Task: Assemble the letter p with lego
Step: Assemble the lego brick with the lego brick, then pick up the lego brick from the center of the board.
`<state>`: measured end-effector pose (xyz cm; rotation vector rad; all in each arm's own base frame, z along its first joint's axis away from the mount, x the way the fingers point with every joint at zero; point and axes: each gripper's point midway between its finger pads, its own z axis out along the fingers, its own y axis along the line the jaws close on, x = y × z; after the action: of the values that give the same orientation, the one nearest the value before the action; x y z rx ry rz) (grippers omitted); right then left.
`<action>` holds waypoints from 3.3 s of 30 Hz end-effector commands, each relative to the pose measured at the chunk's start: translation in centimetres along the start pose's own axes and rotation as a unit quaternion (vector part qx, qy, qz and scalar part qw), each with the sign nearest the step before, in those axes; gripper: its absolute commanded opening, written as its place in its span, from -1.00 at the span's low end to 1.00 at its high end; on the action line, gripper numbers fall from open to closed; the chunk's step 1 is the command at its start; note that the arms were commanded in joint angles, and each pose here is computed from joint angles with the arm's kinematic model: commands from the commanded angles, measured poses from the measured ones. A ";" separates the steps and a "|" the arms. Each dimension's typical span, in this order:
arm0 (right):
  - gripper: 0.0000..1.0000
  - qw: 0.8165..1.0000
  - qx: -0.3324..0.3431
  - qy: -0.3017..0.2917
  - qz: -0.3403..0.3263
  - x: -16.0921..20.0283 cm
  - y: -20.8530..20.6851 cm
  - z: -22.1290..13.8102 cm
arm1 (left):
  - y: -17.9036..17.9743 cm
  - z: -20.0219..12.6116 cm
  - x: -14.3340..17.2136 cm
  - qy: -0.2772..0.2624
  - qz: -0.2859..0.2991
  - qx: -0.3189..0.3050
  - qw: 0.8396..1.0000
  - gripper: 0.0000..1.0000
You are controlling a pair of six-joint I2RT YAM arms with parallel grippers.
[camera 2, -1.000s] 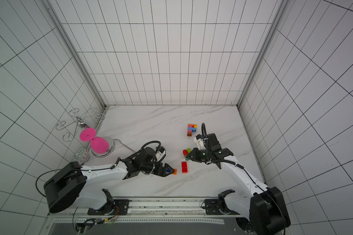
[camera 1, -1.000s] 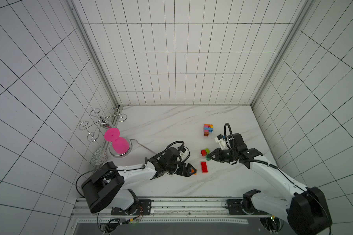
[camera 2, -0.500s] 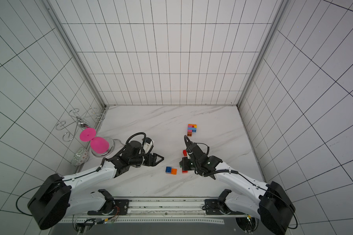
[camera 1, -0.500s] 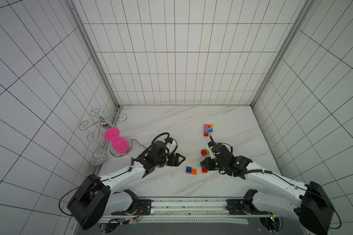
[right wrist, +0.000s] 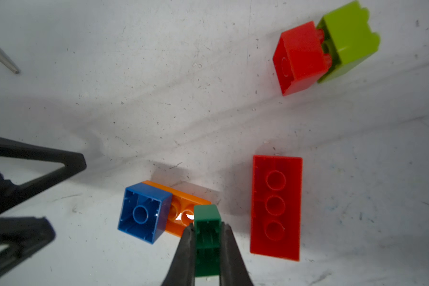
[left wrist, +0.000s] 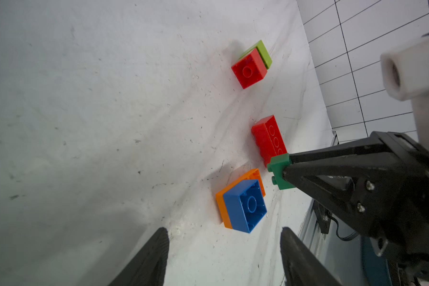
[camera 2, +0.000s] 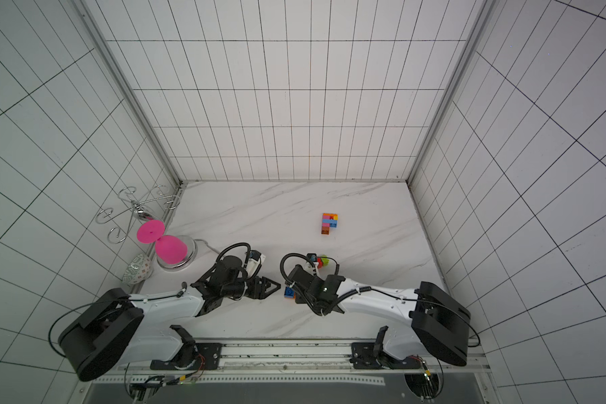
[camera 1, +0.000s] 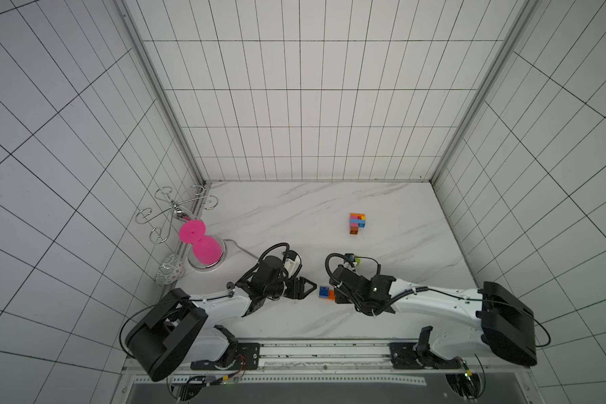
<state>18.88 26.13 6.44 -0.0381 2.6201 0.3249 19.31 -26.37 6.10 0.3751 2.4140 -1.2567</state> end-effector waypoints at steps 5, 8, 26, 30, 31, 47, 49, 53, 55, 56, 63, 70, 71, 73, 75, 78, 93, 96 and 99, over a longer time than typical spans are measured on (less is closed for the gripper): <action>-1.00 0.998 0.051 -0.025 0.032 -0.8 0.2 -0.2 | -2.1 1.0 0.0 0.012 0.036 0.018 0.999 0.28; -1.00 0.997 0.059 -0.024 0.035 -0.6 0.0 -0.1 | -1.9 1.1 0.1 0.015 0.034 0.015 0.999 0.24; -1.00 0.996 0.080 0.007 0.037 1.5 0.4 0.9 | -0.6 2.3 0.9 0.041 0.033 -0.016 0.999 0.14; -1.00 0.995 0.094 0.011 0.034 1.7 0.1 1.1 | -0.5 2.4 0.9 0.042 0.032 -0.019 0.998 0.13; -1.00 0.995 0.097 0.012 0.033 1.7 0.1 1.1 | -0.5 2.4 0.9 0.043 0.032 -0.020 0.998 0.13; -1.00 0.988 0.145 0.051 0.007 2.8 0.5 2.8 | 0.3 2.7 1.1 0.050 0.030 -0.038 0.998 0.10; -1.00 0.987 0.150 0.054 0.003 2.9 0.4 3.0 | 0.4 2.7 1.1 0.051 0.029 -0.040 0.997 0.03; -1.00 0.985 0.157 0.065 -0.002 3.3 0.5 3.4 | 0.5 2.8 1.1 0.051 0.028 -0.042 0.997 0.01; -1.00 0.985 0.160 0.068 -0.005 3.4 0.6 3.5 | 0.5 2.8 1.1 0.051 0.028 -0.041 0.997 0.01; -1.00 0.985 0.159 0.070 -0.007 3.4 0.7 3.5 | 0.5 2.7 1.1 0.051 0.028 -0.041 0.997 0.01; -0.64 0.990 0.125 0.043 -0.042 0.6 2.7 0.9 | 0.0 1.8 0.3 0.031 0.042 -0.048 0.998 0.07; 0.16 0.994 0.092 0.028 -0.054 -1.9 3.2 -1.1 | -0.5 0.2 -0.7 -0.005 0.061 -0.058 0.996 0.20; 0.18 0.994 0.092 0.029 -0.054 -2.0 2.9 -1.1 | -0.6 0.1 -0.8 -0.007 0.062 -0.057 0.996 0.20; 0.21 0.995 0.084 0.027 -0.053 -2.3 2.4 -1.5 | -0.7 0.0 -1.1 -0.013 0.065 -0.058 0.996 0.20; 0.32 0.997 0.063 0.008 -0.051 -3.0 2.0 -2.2 | -0.9 -0.3 -1.3 -0.020 0.070 -0.057 0.996 0.21; 0.49 0.998 0.034 -0.015 -0.050 -4.3 0.8 -3.4 | -1.3 -0.9 -1.8 -0.037 0.082 -0.060 0.994 0.24; 0.50 0.992 -0.100 -0.034 0.074 -7.9 -9.4 -6.1 | -2.7 -5.1 -4.4 -0.144 0.137 -0.086 0.976 0.93; 0.50 0.990 -0.111 -0.025 0.088 -7.9 -10.2 -6.0 | -2.5 -5.0 -4.5 -0.144 0.138 -0.090 0.976 0.94; 0.48 0.989 -0.119 -0.005 0.090 -7.7 -10.3 -5.3 | -2.3 -4.8 -4.5 -0.141 0.136 -0.095 0.976 0.94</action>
<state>24.69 13.68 13.34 0.1909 2.5197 0.6074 21.13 -24.17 12.86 0.4195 2.1271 -0.9240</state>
